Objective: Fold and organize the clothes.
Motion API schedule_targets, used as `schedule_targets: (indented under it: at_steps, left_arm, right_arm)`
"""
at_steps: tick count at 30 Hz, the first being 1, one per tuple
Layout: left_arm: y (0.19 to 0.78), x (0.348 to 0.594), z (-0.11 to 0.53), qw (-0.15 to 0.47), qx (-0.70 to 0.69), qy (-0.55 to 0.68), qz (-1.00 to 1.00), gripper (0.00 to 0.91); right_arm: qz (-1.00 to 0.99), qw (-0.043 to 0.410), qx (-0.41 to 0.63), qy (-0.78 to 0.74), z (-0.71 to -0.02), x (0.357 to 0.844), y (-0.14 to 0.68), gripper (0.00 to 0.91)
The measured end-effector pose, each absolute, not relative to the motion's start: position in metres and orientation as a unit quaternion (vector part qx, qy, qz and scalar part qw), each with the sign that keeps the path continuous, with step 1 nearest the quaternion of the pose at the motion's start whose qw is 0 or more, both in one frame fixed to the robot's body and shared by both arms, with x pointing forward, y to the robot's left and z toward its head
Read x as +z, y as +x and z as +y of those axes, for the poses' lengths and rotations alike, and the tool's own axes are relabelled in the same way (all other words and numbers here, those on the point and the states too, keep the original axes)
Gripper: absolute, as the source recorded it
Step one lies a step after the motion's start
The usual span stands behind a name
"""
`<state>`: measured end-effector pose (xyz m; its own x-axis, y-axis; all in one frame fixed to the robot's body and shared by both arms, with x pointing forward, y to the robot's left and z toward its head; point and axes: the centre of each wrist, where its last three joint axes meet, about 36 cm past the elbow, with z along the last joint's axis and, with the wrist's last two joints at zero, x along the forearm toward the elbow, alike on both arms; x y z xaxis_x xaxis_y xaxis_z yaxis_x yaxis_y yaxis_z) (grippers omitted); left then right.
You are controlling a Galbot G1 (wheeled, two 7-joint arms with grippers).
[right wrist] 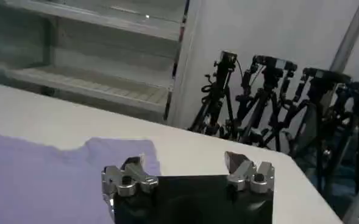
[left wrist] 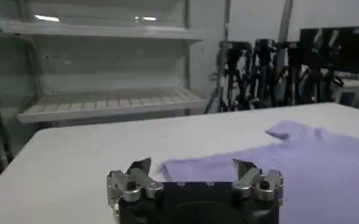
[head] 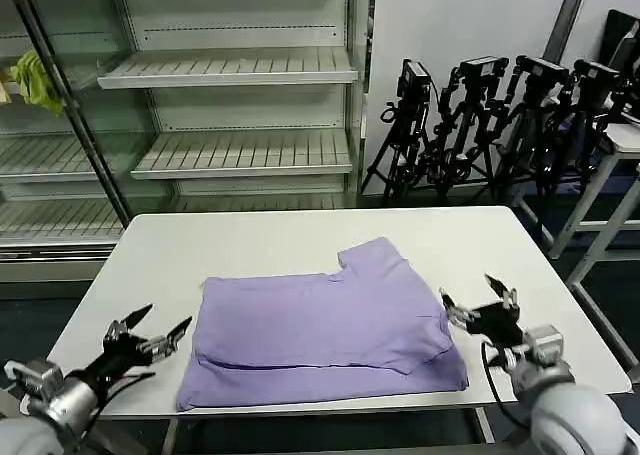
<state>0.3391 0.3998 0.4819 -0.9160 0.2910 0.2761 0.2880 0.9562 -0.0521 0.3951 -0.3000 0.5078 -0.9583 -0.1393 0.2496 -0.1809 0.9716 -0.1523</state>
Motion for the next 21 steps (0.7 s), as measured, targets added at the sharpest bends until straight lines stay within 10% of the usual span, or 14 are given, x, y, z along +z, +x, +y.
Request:
schedule_targets:
  at_steps: [21]
  left_arm:
    - [0.432,0.453,0.408,0.155,0.013,-0.165,-0.974,0.907]
  right_arm:
    - [-0.979,0.16,0.01,0.125,-0.247,0.475,0.56,0.907]
